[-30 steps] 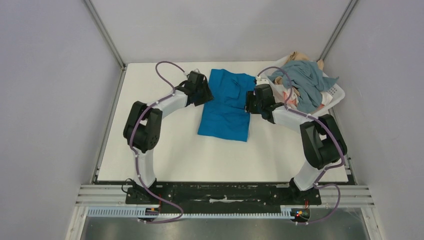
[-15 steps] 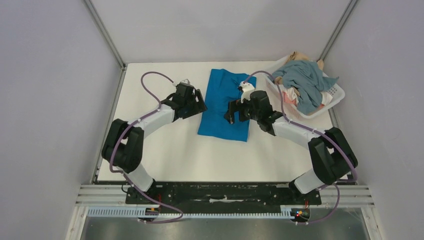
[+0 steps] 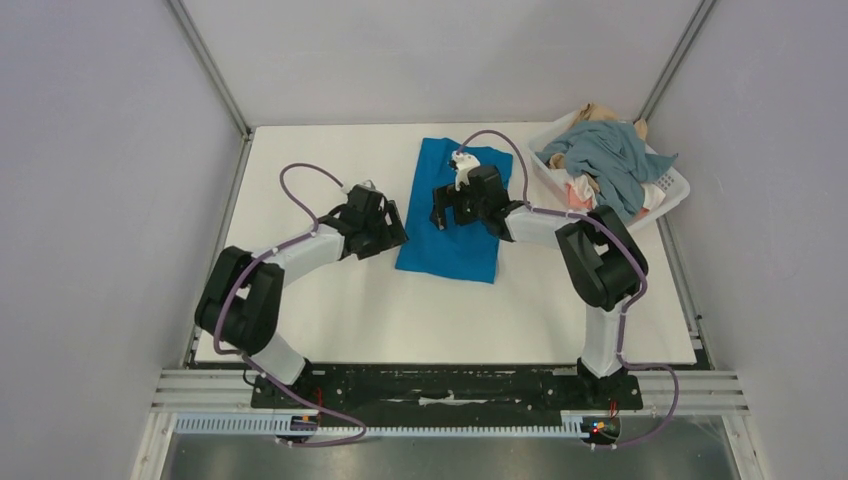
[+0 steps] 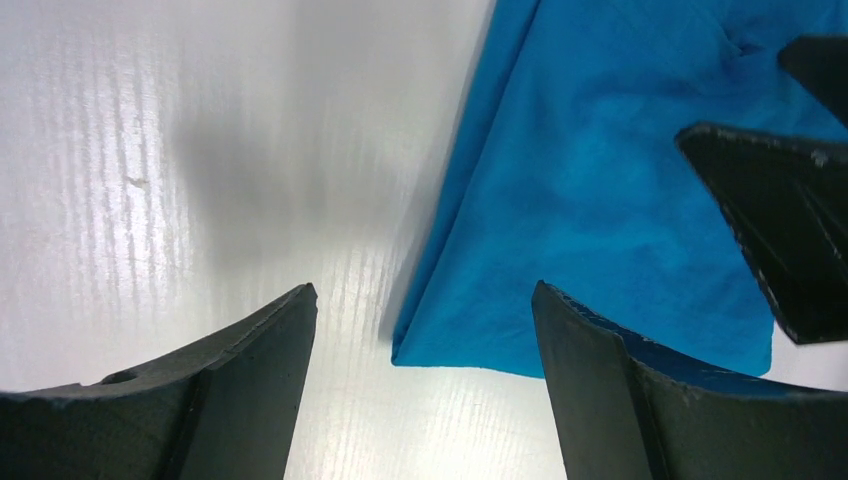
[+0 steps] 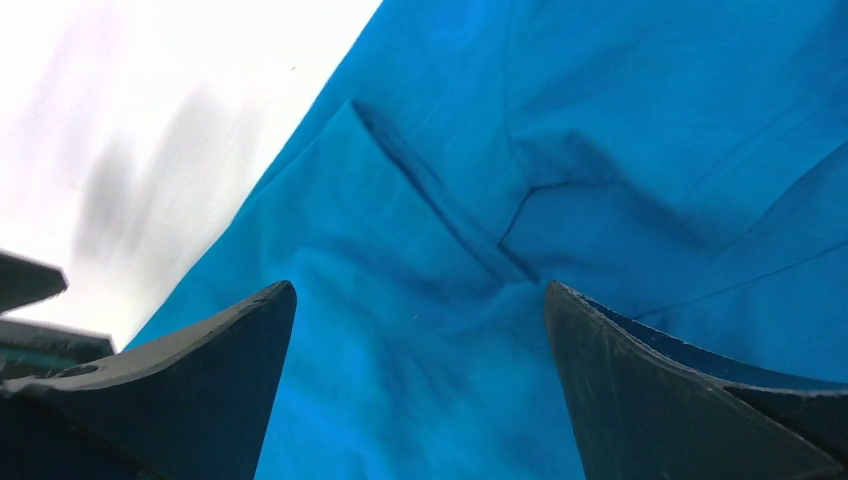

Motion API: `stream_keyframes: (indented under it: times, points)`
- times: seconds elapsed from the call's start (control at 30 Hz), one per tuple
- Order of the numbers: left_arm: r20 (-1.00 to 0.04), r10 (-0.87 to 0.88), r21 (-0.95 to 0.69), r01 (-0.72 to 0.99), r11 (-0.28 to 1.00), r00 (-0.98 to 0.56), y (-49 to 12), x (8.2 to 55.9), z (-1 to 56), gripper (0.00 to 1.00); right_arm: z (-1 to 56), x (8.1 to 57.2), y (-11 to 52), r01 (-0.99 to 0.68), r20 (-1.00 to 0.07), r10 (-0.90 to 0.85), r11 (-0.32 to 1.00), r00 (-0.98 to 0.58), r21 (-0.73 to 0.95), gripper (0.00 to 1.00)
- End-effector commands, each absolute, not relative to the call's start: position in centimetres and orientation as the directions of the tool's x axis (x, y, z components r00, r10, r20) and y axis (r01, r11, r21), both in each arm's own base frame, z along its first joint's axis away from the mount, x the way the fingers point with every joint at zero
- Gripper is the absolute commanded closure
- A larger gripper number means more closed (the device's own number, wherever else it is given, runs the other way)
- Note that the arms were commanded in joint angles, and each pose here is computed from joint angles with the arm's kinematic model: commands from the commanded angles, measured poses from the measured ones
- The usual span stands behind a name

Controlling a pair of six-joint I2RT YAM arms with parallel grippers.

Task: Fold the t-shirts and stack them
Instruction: Grab one side of the 2/3 rectangular tshirt with both arms

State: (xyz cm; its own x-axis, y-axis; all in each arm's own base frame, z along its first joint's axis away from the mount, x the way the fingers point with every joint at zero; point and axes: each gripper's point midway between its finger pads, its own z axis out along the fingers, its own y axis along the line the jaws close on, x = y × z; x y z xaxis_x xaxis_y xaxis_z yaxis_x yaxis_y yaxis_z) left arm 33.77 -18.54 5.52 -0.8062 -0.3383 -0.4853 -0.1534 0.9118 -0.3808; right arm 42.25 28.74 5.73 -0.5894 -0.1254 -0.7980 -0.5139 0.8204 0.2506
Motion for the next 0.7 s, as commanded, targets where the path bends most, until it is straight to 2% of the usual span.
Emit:
stream_keyframes:
  times: [0.0, 0.13, 0.2, 0.3, 0.43, 0.67]
  points:
    - [-0.43, -0.355, -0.443, -0.149, 0.884, -0.83, -20.0, 33.7, 5.0, 0.15, 7.3, 45.5, 28.0, -0.49, -0.845, -0.156, 0.861, -0.512, 0.137, 0.02]
    - [-0.383, -0.356, -0.45, -0.165, 0.878, -0.852, -20.5, 33.1, 3.6, 0.15, 10.6, 45.1, 27.1, -0.489, -0.868, -0.163, 0.866, -0.469, 0.102, 0.02]
    - [-0.356, -0.359, -0.452, -0.176, 0.874, -0.863, -20.6, 32.8, 2.9, 0.19, 12.6, 44.3, 25.9, -0.462, -0.886, -0.142, 0.882, -0.441, 0.089, 0.02]
    - [-0.324, -0.366, -0.47, -0.187, 0.863, -0.872, -21.0, 32.3, 2.0, 0.32, 12.6, 41.1, 22.9, -0.356, -0.883, -0.048, 0.924, -0.467, 0.138, 0.02]
    - [-0.304, -0.365, -0.442, -0.209, 0.872, -0.88, -20.7, 32.1, 0.8, 0.59, 10.4, 35.9, 20.1, -0.274, -0.86, 0.082, 0.929, -0.503, 0.249, 0.02]
    - [-0.296, -0.388, -0.445, -0.233, 0.865, -0.873, -20.0, 30.6, 0.4, 0.6, 7.4, 30.9, 17.1, -0.196, -0.796, 0.095, 0.946, -0.597, 0.259, 0.02]
